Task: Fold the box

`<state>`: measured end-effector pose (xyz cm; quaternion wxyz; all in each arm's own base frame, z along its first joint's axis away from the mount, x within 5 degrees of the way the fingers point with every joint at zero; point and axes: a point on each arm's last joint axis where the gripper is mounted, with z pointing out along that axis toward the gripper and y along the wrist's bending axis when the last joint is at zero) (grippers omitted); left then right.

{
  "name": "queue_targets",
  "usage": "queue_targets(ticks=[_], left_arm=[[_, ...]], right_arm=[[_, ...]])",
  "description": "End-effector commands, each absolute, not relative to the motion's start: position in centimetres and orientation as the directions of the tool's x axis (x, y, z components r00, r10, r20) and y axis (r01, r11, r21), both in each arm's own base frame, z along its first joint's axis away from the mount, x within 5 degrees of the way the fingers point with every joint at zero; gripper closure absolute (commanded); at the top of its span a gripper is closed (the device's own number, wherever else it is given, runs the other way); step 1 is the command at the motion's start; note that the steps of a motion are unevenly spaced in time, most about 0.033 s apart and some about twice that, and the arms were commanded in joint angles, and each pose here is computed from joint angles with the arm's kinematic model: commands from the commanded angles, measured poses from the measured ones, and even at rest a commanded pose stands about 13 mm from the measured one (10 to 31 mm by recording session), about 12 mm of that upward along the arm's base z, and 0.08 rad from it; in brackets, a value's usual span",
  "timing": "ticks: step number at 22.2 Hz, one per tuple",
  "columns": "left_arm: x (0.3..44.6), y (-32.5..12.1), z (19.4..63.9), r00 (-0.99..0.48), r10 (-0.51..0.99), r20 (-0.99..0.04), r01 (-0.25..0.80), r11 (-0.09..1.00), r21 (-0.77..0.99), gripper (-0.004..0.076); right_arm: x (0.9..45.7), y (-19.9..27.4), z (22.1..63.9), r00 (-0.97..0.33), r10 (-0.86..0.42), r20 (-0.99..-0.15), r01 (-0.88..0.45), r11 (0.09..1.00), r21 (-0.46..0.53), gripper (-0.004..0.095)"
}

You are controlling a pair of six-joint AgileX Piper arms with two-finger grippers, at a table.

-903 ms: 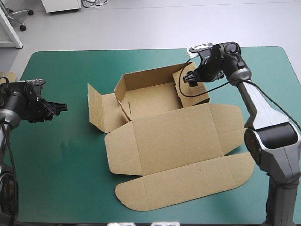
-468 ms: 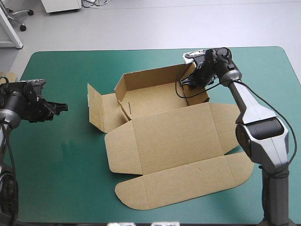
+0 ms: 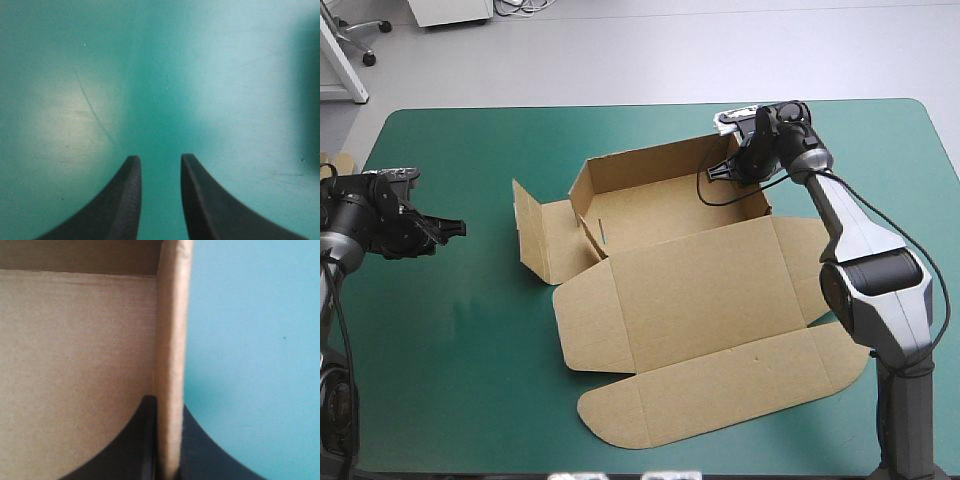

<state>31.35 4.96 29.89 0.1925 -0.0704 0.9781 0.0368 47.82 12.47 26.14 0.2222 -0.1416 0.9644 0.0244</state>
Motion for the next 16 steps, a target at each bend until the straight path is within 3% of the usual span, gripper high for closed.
queue_targets(ticks=[1,6,11,16], left_arm=[[31.4,4.8,32.0,-0.866,-0.109,-0.488,-0.147,0.988,0.039,0.0526],[31.8,4.9,32.3,-0.841,-0.104,-0.531,-0.147,0.988,0.039,0.0527],[32.3,4.8,32.2,-0.821,-0.104,-0.562,-0.144,0.989,0.029,0.0531],[33.7,4.8,29.8,-0.854,-0.122,-0.505,-0.141,0.99,0.0,0.0629]], right_arm=[[46.9,10.4,31.5,-0.814,-0.22,-0.537,-0.233,0.971,-0.044,0.094],[45.5,8.9,35.0,-0.791,-0.164,-0.589,-0.21,0.978,0.01,0.0941],[41.6,6.9,41.8,-0.703,-0.136,-0.698,-0.204,0.979,0.015,0.0942],[36.1,5.0,48.2,-0.604,-0.122,-0.787,-0.237,0.971,0.031,0.0942]])
